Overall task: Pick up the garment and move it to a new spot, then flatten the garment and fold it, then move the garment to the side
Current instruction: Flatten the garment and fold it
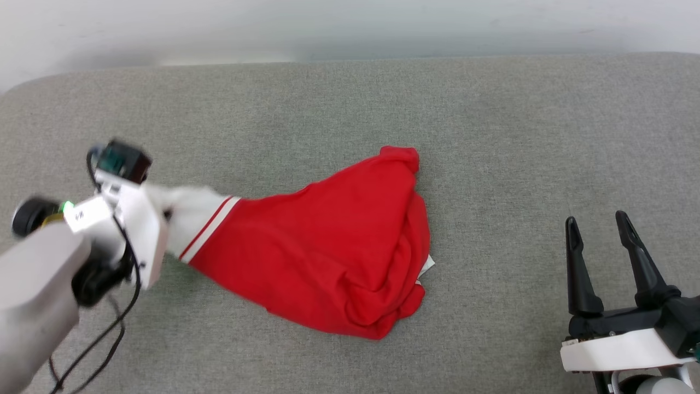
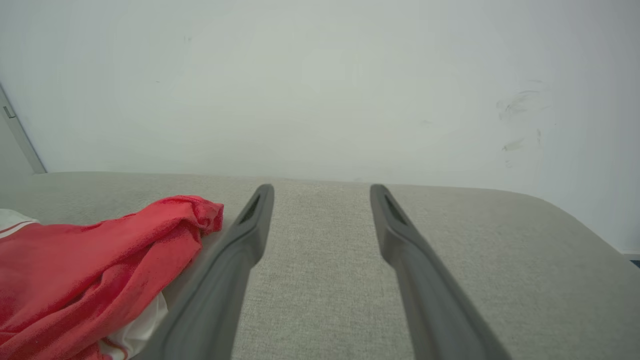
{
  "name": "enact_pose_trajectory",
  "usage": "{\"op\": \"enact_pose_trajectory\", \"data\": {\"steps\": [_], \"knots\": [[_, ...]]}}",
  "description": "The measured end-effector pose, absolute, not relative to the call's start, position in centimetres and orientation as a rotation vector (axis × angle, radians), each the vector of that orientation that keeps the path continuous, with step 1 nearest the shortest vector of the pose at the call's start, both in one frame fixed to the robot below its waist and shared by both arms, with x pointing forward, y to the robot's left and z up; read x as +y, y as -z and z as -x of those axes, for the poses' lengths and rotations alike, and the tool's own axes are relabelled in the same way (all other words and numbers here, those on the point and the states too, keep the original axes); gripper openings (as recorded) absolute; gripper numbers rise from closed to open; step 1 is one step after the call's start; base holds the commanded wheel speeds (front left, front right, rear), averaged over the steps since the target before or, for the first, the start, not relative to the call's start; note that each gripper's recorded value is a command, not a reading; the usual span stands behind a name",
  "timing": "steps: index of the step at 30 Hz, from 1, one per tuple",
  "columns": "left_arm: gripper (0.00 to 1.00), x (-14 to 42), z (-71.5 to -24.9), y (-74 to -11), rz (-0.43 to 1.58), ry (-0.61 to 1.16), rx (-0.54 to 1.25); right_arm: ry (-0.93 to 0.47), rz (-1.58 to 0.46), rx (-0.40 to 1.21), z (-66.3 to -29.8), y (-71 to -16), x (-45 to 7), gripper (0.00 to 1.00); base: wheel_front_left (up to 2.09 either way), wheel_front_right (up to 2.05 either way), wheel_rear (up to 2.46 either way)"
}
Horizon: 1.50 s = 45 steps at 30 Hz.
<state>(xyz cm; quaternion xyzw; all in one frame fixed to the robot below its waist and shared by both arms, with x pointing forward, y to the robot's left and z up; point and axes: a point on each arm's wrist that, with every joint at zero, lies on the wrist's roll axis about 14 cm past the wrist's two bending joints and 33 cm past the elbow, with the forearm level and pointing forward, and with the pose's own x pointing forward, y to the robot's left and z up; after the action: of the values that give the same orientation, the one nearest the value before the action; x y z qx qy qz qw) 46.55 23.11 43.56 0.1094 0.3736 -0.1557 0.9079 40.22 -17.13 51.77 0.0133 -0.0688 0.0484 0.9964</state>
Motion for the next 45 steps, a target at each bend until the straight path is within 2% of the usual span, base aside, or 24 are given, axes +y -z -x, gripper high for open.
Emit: {"op": "enact_pose_trajectory", "data": {"steps": [6,11,12,13,16,17,20,29,38,40,45], "knots": [[0.0,26.4,-41.4,-38.0,-0.139,0.21,0.949,-0.094,-0.019,-0.127,-39.9,-51.5,-17.3,1.0,0.0,0.0,0.0],[0.0,27.0,-40.7,-37.1,-0.092,0.175,0.938,-0.089,-0.016,-0.125,-39.6,-51.5,-17.4,1.0,0.0,0.0,0.0],[0.45,26.9,-40.9,-37.3,-0.084,0.17,0.917,-0.088,-0.015,-0.125,-39.5,-51.5,-17.5,1.0,0.0,0.0,0.0],[1.0,27.0,-41.2,-37.6,-0.086,0.163,0.887,-0.087,-0.014,-0.124,-39.4,-51.5,-17.5,1.0,0.0,0.0,0.0],[1.0,27.4,-42.5,-39.6,-0.11,0.154,0.765,-0.086,-0.014,-0.129,-39.1,-51.7,-17.6,1.0,0.0,0.0,0.0],[1.0,27.3,-44.5,-42.8,-0.132,0.156,0.616,-0.088,-0.014,-0.141,-38.9,-52.1,-17.5,1.0,0.0,0.0,0.0],[1.0,26.7,-45.9,-46.3,-0.163,0.173,0.47,-0.09,-0.014,-0.143,-38.5,-52.3,-17.5,1.0,0.0,0.0,0.0],[1.0,22.5,-47.2,-54.5,-0.182,0.235,0.162,-0.113,-0.017,-0.177,-38.2,-53.4,-16.7,1.0,0.0,0.0,0.0],[1.0,23.7,-43.9,-57.0,-0.124,0.06,-0.016,-0.172,0.05,-0.329,-39.2,-58.3,-14.6,1.0,0.0,0.0,0.0],[1.0,24.3,-43.2,-58.4,-0.113,-0.003,-0.082,-0.213,0.077,-0.378,-39.9,-59.8,-13.5,1.0,0.0,0.0,0.0],[1.0,25.4,-39.4,-56.9,-0.09,-0.124,-0.114,-0.328,0.157,-0.44,-41.5,-61.9,-11.5,1.0,0.0,0.0,0.0]]}}
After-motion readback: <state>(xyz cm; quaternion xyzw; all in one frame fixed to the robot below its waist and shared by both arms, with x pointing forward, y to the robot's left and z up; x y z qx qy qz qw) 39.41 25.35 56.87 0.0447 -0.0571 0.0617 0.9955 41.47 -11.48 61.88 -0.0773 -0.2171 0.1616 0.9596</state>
